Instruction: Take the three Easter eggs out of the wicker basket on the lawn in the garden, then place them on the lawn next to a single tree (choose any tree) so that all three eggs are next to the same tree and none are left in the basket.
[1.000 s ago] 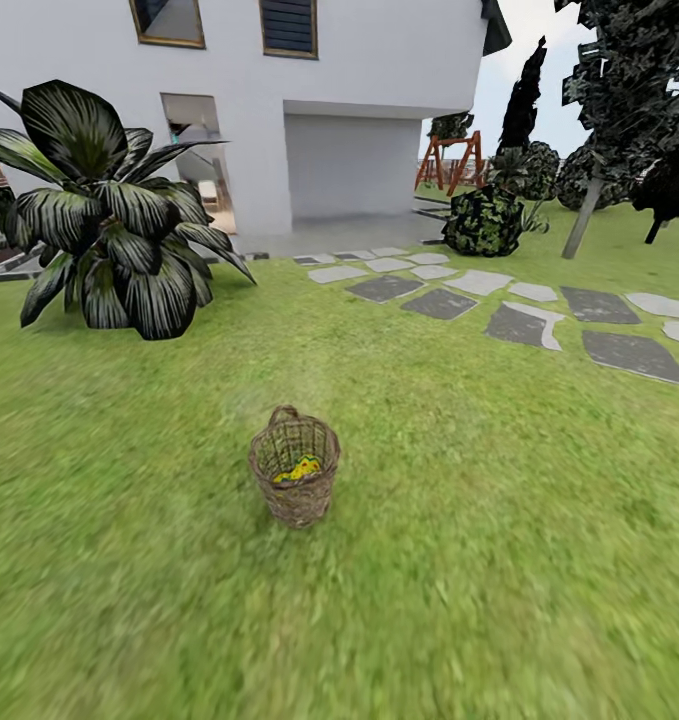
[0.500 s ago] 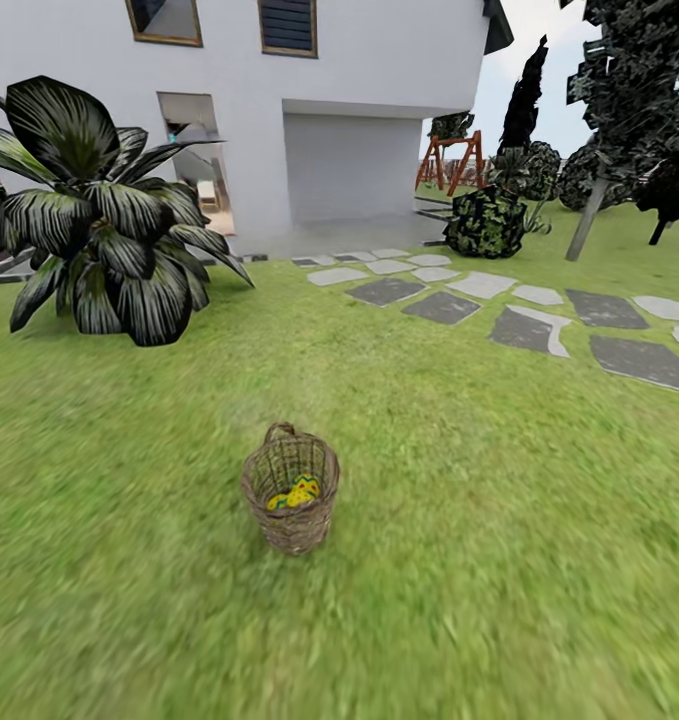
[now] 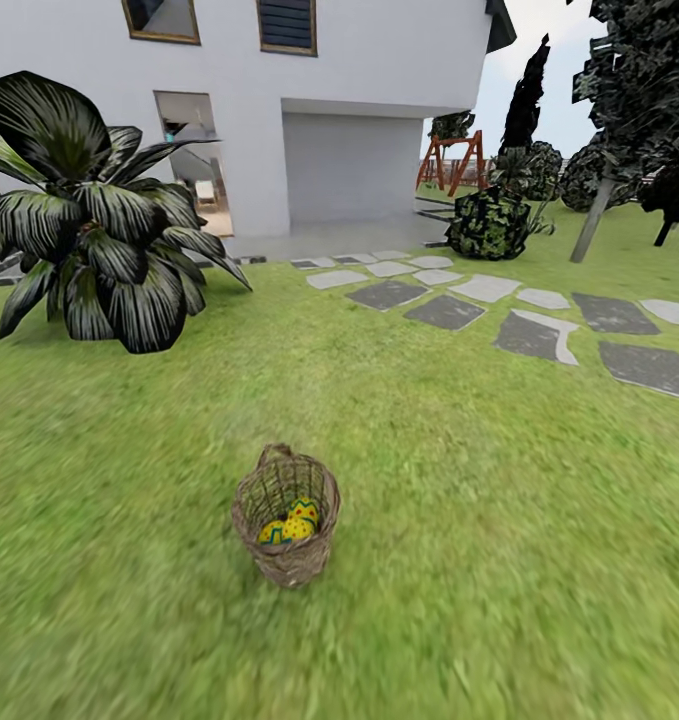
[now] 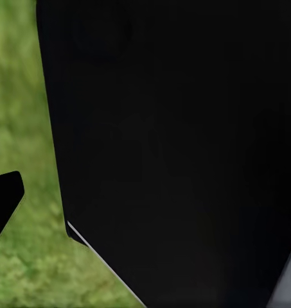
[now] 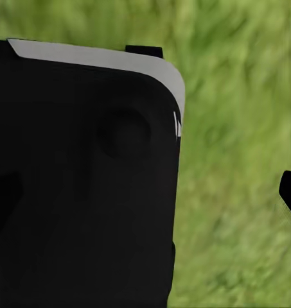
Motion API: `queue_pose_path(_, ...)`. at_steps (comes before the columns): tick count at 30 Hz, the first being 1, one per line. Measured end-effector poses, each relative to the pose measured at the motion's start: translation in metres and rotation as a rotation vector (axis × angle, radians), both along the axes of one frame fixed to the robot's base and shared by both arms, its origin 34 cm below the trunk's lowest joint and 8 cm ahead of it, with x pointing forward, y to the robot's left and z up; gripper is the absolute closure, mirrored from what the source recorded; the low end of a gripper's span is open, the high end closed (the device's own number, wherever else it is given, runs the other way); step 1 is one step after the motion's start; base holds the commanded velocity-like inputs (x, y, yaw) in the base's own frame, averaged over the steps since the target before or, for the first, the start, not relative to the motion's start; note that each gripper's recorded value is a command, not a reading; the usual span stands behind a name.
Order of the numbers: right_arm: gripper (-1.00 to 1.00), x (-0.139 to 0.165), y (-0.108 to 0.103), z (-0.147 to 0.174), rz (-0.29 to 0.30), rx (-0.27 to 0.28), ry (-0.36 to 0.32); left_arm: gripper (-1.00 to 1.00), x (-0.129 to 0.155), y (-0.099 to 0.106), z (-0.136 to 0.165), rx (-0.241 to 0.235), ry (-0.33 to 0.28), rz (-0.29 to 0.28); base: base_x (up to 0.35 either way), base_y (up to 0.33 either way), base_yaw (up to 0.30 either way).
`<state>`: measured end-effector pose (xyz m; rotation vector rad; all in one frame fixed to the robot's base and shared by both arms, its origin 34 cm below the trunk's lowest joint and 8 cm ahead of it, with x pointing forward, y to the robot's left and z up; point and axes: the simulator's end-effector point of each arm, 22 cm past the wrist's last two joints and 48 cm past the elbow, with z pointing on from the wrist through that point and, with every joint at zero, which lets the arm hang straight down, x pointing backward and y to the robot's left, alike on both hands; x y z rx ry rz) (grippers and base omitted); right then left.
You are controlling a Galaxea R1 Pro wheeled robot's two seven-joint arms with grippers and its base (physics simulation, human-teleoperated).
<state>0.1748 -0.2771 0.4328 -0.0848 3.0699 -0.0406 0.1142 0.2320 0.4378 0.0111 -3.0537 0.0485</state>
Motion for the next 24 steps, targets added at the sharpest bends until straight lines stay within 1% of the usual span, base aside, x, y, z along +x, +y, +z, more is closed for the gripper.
queue_pose_path(7, -1.00, 0.0000, 0.0000, -0.0001, 0.000, 0.000, 0.001, -1.00, 0.0005, 0.0001, -0.0001, 0.001, -0.001, 0.004, 0.015, -0.008, 0.005)
queue_pose_path(21, -1.00, 0.0022, 0.0001, 0.0002, 0.001, -0.003, -0.005, -1.00, 0.0022, -0.0022, -0.0001, -0.002, -0.006, -0.003, 0.201, -0.256, 0.270)
queue_pose_path(24, -1.00, 0.0026, 0.0001, 0.0002, 0.001, -0.003, -0.006, -1.00, 0.0027, -0.0022, -0.0001, -0.002, -0.008, -0.003, 0.133, -0.295, 0.279)
